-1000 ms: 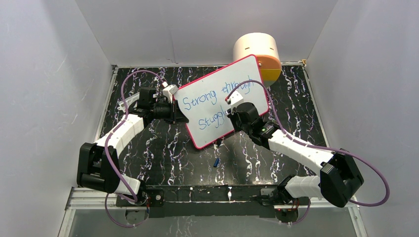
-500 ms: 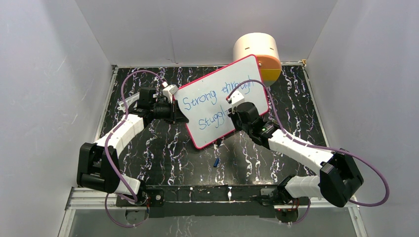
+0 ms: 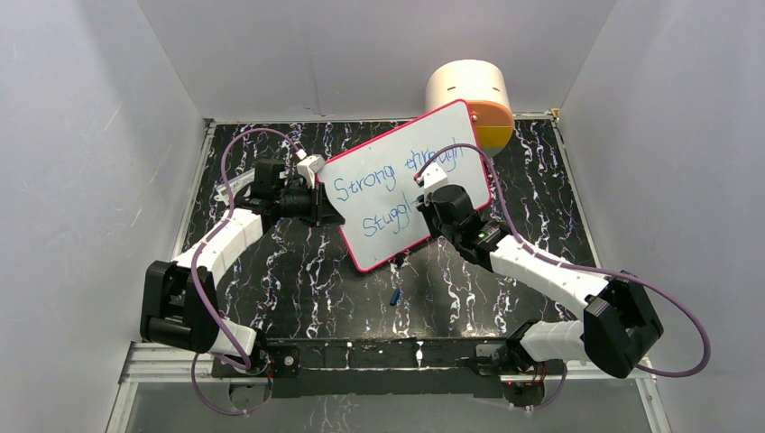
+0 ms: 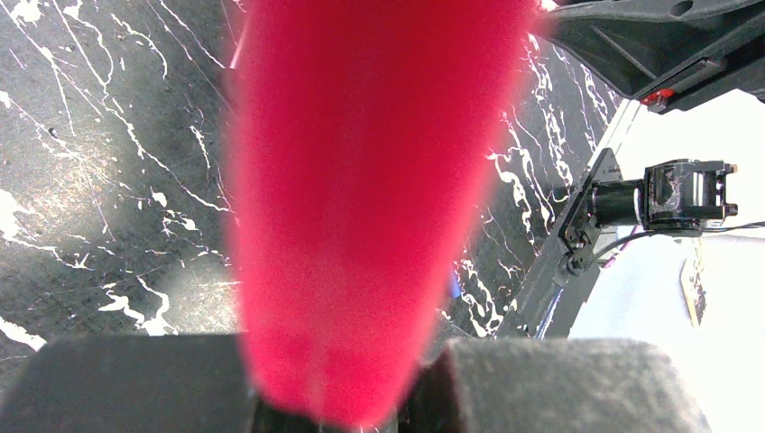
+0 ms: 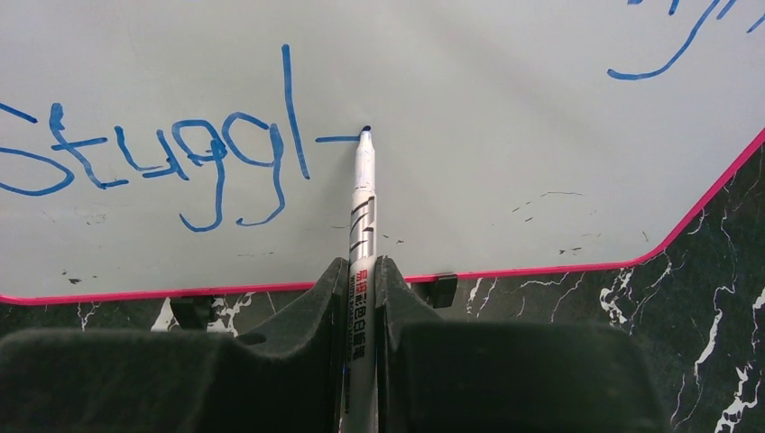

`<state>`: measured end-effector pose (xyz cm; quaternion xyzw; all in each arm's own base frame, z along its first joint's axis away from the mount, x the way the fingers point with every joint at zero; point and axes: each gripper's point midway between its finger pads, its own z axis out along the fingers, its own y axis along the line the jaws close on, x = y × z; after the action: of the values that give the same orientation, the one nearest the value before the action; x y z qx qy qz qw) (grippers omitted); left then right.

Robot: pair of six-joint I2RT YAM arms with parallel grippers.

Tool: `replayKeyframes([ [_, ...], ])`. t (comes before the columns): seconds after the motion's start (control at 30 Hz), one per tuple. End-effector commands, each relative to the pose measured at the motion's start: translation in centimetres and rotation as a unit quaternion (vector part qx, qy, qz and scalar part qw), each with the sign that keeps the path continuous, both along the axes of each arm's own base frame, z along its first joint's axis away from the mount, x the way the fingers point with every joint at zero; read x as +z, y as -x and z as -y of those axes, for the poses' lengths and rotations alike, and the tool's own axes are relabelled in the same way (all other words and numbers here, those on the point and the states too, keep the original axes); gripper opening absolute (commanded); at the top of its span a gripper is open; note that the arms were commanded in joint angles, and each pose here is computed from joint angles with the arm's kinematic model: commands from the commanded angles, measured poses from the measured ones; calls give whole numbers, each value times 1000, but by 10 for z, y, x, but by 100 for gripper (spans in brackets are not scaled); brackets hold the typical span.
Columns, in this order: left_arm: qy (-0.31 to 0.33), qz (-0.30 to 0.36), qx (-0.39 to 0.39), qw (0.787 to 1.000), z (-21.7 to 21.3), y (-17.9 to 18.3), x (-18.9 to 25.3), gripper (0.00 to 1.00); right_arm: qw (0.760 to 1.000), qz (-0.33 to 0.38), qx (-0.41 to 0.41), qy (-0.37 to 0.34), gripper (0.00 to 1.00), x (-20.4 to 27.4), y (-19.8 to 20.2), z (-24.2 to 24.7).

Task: Write a sentence on the whiteboard

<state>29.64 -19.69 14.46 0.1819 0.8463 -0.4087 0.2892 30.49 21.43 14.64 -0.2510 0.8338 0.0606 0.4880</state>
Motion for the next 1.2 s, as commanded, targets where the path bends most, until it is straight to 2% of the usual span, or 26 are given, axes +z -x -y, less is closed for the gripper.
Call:
replayKeyframes([
  [0.0,-45,-13,25,999,-14,-3,-17,0,998,50,-11,-38,0,37,-20,-11],
  [0.67,-45,-13,25,999,-14,-3,-17,0,998,22,39,-51,0,32,-9,-27],
  [1.17,-46,-13,25,999,-15,-3,-17,0,999,-16,36,-17,0,3,6,-12],
])
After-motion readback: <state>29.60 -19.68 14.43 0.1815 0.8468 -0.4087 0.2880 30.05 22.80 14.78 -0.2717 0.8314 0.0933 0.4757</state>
